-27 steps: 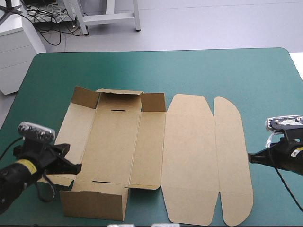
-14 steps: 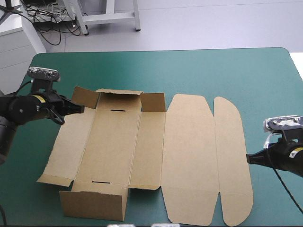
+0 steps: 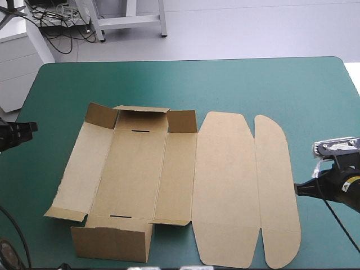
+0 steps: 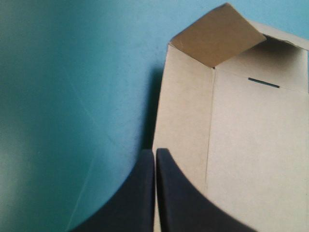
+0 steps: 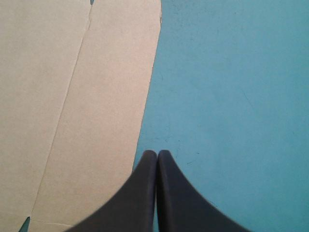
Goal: Fold the box
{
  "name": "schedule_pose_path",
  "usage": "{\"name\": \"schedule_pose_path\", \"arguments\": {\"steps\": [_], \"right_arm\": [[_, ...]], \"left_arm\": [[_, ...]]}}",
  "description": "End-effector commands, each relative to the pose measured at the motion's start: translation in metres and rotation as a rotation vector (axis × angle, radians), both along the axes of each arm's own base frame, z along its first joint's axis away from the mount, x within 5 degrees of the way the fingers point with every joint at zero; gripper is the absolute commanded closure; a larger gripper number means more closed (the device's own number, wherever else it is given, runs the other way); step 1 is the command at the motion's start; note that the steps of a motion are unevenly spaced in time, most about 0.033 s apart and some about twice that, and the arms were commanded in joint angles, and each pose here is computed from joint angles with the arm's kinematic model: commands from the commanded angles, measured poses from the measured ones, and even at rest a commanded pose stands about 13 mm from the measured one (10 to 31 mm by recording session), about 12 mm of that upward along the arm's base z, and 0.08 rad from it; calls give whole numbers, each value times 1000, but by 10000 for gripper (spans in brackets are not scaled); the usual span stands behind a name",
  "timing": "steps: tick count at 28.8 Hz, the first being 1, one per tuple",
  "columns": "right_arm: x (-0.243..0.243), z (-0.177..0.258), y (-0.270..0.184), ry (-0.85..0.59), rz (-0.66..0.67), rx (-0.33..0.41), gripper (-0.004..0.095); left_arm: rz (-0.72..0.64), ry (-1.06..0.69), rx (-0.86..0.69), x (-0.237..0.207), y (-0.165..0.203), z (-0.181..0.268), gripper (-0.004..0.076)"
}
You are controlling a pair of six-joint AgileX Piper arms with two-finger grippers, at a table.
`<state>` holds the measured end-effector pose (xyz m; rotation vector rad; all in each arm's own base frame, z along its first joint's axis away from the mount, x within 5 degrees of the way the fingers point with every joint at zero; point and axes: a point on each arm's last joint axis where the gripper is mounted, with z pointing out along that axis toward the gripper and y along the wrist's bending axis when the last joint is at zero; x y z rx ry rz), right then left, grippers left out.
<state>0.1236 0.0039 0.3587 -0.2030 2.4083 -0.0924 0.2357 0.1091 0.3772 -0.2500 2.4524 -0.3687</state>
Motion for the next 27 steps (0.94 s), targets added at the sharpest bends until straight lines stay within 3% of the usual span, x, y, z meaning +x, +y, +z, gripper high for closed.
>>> {"name": "schedule_pose_path", "arguments": {"steps": [1, 10, 13, 19, 21, 27], "right_arm": [[4, 11, 2, -83, 11, 19, 928], [4, 11, 3, -90, 10, 29, 928], [4, 11, 3, -90, 10, 29, 928], [4, 11, 3, -84, 9, 28, 928], [4, 11, 3, -84, 9, 28, 928], [4, 11, 3, -83, 10, 29, 928]], "left_arm": [[-17, -14, 9, -11, -1, 14, 734], [-45, 68, 88, -10, 1, 1, 719], [-98, 100, 92, -7, -2, -11, 631], [-117, 181, 48, -6, -5, -37, 259], [-100, 208, 28, -8, -6, -56, 171], [-95, 290, -29, -8, -6, -99, 176]]}}
